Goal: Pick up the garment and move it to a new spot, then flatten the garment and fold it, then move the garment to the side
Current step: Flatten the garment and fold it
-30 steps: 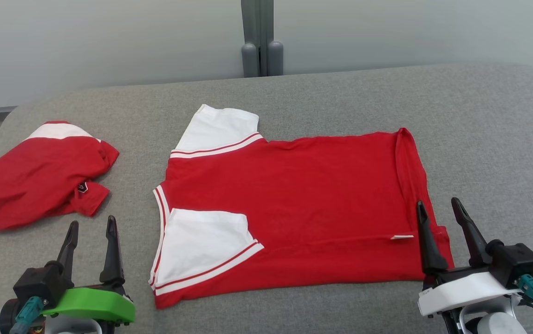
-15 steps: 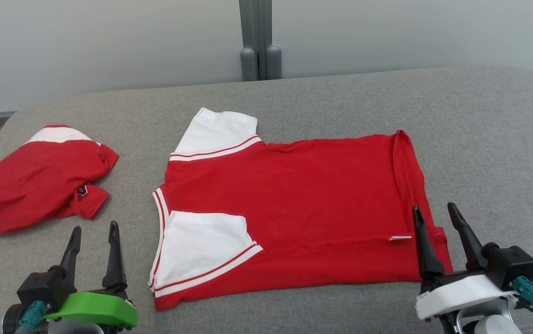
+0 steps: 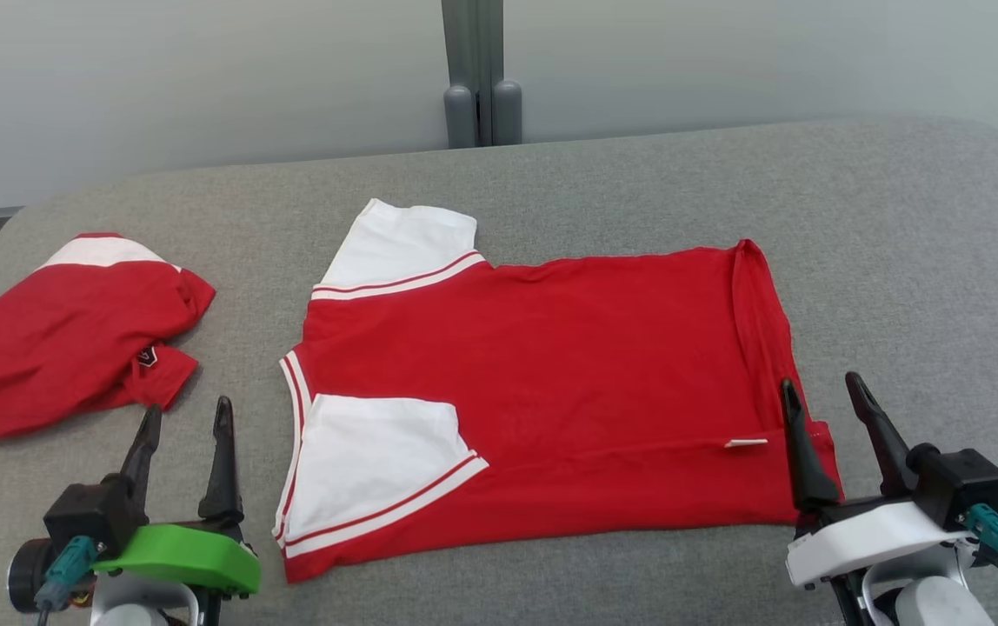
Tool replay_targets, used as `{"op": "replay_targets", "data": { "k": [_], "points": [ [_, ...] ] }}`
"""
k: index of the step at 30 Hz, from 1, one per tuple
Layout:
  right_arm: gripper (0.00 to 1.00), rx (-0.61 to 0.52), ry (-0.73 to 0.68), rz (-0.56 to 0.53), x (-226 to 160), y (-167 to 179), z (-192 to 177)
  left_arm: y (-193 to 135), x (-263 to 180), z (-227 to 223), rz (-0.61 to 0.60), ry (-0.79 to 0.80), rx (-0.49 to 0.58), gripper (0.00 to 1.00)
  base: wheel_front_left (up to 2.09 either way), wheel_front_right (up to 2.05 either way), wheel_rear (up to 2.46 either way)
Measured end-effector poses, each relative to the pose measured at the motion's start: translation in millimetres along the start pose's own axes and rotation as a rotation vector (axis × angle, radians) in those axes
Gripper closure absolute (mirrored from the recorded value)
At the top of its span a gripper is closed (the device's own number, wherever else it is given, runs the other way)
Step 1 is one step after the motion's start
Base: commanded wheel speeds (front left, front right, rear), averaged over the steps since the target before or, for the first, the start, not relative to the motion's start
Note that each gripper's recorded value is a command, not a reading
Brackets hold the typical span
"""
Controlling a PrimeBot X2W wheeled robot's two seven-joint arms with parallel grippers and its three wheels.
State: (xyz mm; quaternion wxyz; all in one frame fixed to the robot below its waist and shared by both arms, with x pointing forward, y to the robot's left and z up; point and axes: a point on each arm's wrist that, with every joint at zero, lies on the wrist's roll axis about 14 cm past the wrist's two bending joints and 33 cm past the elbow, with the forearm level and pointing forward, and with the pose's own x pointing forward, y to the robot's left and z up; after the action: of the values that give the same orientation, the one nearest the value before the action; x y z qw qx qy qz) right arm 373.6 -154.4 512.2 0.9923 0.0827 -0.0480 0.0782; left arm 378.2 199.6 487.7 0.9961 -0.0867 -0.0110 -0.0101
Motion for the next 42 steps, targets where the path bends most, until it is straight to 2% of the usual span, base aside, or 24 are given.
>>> {"op": "replay_targets", "data": {
  "k": [6,11,18,20,24,29,35,42],
  "points": [
    [0.0,-0.055,-0.021,0.013,25.2,-8.7,8.8,-5.5,35.2,18.7,-0.063,-0.036,0.069,0.0,0.0,0.0,0.0],
    [0.0,-0.103,-0.049,0.048,67.6,-13.8,19.7,-21.3,87.0,44.6,-0.153,-0.083,0.14,0.0,0.0,0.0,0.0],
    [0.0,-0.142,0.047,0.041,127.4,-34.9,3.9,-48.0,161.3,59.7,-0.274,-0.087,0.216,0.0,0.0,0.0,0.0],
    [0.0,-0.161,0.074,0.039,141.5,-41.1,-2.4,-53.3,180.4,57.7,-0.289,-0.071,0.192,0.0,0.0,0.0,0.0],
    [0.0,-0.179,0.169,0.041,163.1,-47.7,-29.0,-63.2,214.3,38.2,-0.33,0.016,0.203,0.0,0.0,0.0,0.0],
    [0.0,-0.189,0.283,0.048,185.7,-53.4,-65.6,-59.8,247.0,-14.5,-0.35,0.197,0.25,0.0,0.0,0.0,0.0],
    [0.0,-0.204,0.426,0.03,189.0,-69.4,-107.8,-66.0,262.0,-76.5,-0.395,0.36,0.285,0.0,0.0,0.0,0.0],
    [0.0,-0.205,0.497,0.015,189.6,-82.0,-127.8,-58.0,268.3,-132.2,-0.396,0.518,0.297,0.0,0.0,0.0,0.0]
  ]
}}
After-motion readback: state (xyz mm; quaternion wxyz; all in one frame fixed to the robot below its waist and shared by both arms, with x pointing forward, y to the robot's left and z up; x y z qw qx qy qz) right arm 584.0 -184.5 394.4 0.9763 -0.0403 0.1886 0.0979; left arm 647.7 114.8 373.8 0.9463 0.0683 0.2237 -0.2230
